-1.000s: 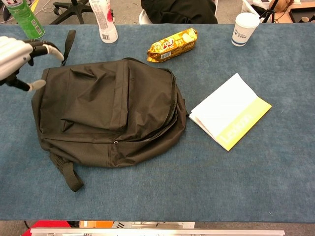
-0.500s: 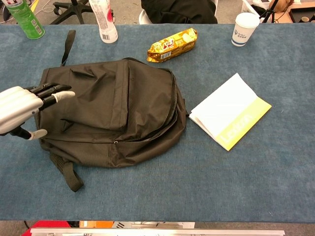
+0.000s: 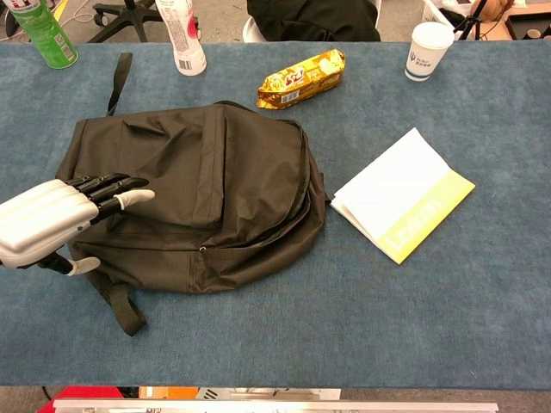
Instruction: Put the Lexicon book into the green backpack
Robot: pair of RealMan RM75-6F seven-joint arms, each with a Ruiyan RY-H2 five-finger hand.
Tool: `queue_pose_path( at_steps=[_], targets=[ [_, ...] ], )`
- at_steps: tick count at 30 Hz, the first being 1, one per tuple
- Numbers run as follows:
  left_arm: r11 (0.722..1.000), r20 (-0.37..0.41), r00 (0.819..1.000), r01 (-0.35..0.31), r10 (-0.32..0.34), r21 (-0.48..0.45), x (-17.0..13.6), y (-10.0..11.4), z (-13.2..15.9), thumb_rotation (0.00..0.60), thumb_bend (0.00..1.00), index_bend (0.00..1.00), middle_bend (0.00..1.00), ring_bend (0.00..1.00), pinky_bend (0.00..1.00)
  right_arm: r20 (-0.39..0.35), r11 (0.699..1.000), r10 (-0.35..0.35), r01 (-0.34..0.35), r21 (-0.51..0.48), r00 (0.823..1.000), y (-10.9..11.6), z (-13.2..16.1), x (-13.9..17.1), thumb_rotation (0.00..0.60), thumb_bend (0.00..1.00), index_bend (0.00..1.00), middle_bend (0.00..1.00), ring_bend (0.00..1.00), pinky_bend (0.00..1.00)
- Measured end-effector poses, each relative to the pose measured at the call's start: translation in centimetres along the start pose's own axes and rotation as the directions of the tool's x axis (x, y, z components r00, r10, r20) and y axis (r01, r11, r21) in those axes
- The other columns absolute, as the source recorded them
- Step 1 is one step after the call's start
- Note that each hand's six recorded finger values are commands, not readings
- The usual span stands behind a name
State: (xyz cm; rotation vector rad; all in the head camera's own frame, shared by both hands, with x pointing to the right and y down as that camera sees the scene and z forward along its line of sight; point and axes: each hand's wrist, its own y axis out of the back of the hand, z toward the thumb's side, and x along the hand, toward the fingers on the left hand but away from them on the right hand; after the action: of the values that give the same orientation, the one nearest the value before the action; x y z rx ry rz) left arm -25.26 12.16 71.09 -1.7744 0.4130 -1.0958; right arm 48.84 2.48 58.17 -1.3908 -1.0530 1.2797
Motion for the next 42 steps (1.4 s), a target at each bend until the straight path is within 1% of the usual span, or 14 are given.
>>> queue_pose_path(
  at_steps=[7,13,19,25,28,31,34,38,42],
  targets=[
    [0.999,0.008,1.000,0.028,-0.028,-0.015,0.8,-0.8,0.8,0.600,0.19,0.00,0.00,0.00,0.16,0.007,1.000,0.005,-0.005,-0.012,1.000,0.0,-0.3,0.1,0.600,0.29,0.25,0.39,0.27,0.45],
    [0.999,-0.009,0.999,0.035,-0.035,0.007,2.1,-1.1,0.8,0.600,0.19,0.00,0.00,0.00,0.16,0.002,1.000,0.005,-0.005,-0.012,1.000,0.0,-0.2,0.0,0.600,0.29,0.25,0.39,0.27,0.45],
    [1.000,-0.073,0.997,0.026,-0.025,0.012,3.9,-0.8,-1.1,0.600,0.19,0.00,0.00,0.00,0.16,0.008,1.000,0.003,-0.003,-0.010,1.000,0.0,-0.3,0.0,0.600,0.29,0.25,0.39,0.27,0.45],
    [0.999,-0.171,0.985,0.016,-0.011,0.029,5.7,0.1,-4.6,0.600,0.19,0.00,0.00,0.00,0.16,0.013,1.000,-0.003,0.003,-0.007,1.000,0.2,-0.4,0.2,0.600,0.29,0.25,0.39,0.27,0.45],
    [0.999,-0.226,0.974,0.004,0.003,0.032,6.4,0.9,-6.5,0.600,0.19,0.00,0.00,0.00,0.16,0.012,1.000,-0.004,0.004,-0.007,1.000,0.3,-0.4,0.2,0.600,0.29,0.25,0.39,0.27,0.45],
    [0.999,-0.285,0.958,-0.018,0.026,0.030,6.9,1.8,-8.5,0.600,0.19,0.00,0.00,0.00,0.16,0.011,1.000,-0.005,0.005,-0.006,1.000,0.3,-0.3,0.2,0.600,0.29,0.25,0.39,0.27,0.45],
    [0.999,-0.341,0.939,-0.045,0.052,0.028,7.0,2.9,-10.6,0.600,0.19,0.00,0.00,0.00,0.16,0.009,1.000,-0.005,0.006,-0.007,1.000,0.3,-0.2,0.2,0.600,0.29,0.25,0.39,0.27,0.45],
    [0.996,-0.407,0.909,-0.082,0.085,0.025,6.4,4.1,-12.9,0.600,0.19,0.00,0.00,0.00,0.16,0.002,1.000,-0.004,0.004,-0.009,1.000,0.3,0.0,0.1,0.600,0.29,0.25,0.39,0.27,0.45],
    [0.994,-0.440,0.893,-0.104,0.100,0.015,5.3,4.8,-13.8,0.600,0.19,0.00,0.00,0.00,0.16,-0.005,1.000,0.005,-0.006,-0.009,1.000,0.1,0.2,0.1,0.600,0.29,0.25,0.39,0.27,0.45]
  ],
)
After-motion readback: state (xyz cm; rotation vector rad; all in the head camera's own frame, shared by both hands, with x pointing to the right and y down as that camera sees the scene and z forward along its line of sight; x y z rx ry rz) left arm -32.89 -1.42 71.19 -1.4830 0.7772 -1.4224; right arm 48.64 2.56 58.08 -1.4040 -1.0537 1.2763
